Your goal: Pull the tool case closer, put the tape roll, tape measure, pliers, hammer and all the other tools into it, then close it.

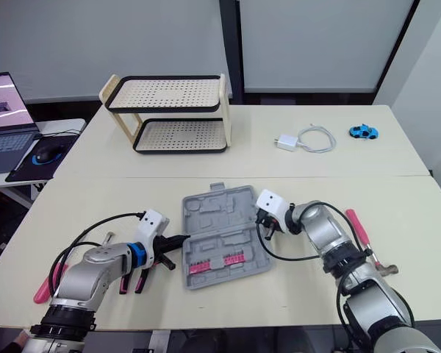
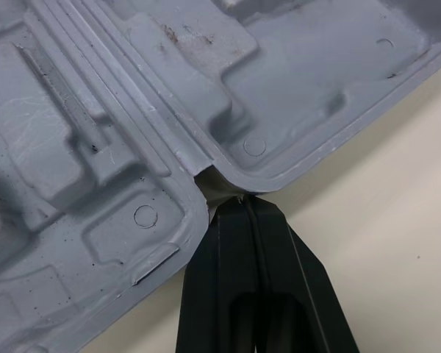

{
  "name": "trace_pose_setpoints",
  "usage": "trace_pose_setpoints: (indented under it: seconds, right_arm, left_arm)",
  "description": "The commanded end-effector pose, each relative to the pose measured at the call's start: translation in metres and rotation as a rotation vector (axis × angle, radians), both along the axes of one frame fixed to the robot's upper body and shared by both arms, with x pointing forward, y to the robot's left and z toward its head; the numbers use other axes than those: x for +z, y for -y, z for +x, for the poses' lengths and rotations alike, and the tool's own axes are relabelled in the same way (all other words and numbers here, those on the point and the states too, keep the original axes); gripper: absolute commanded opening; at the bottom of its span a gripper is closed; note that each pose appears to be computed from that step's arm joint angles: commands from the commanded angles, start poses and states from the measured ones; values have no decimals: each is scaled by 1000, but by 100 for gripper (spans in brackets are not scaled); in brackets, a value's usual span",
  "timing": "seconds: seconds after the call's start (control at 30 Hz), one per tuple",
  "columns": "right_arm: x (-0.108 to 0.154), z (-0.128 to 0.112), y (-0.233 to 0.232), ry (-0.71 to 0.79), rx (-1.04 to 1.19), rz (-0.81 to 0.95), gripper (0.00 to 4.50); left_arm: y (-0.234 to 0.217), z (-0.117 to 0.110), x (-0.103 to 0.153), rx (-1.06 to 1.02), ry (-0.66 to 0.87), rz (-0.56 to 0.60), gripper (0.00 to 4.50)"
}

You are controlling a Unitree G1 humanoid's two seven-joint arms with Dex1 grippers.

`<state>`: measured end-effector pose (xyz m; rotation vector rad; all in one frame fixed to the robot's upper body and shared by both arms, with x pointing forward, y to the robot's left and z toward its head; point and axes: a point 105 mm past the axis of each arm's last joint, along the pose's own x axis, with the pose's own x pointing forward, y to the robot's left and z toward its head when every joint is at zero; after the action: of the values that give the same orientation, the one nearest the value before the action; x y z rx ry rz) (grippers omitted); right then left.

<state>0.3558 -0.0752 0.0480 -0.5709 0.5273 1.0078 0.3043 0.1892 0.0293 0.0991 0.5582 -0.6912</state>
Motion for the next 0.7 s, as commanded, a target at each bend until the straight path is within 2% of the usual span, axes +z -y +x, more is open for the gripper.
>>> trace_pose_setpoints:
  seconds: [0.03,0.4,0.7]
  right_arm:
    - [14,-7,-13,21,40,59,2]
    - [10,-26,-12,2,-3,95,2]
    - [12,-52,-4,-27,-40,108,2]
  left_arm:
    - [15,2,17,-82,51,-22,0]
    - [30,-2,25,-184,61,-11,0]
    - [35,-22,2,-255,-16,40,0]
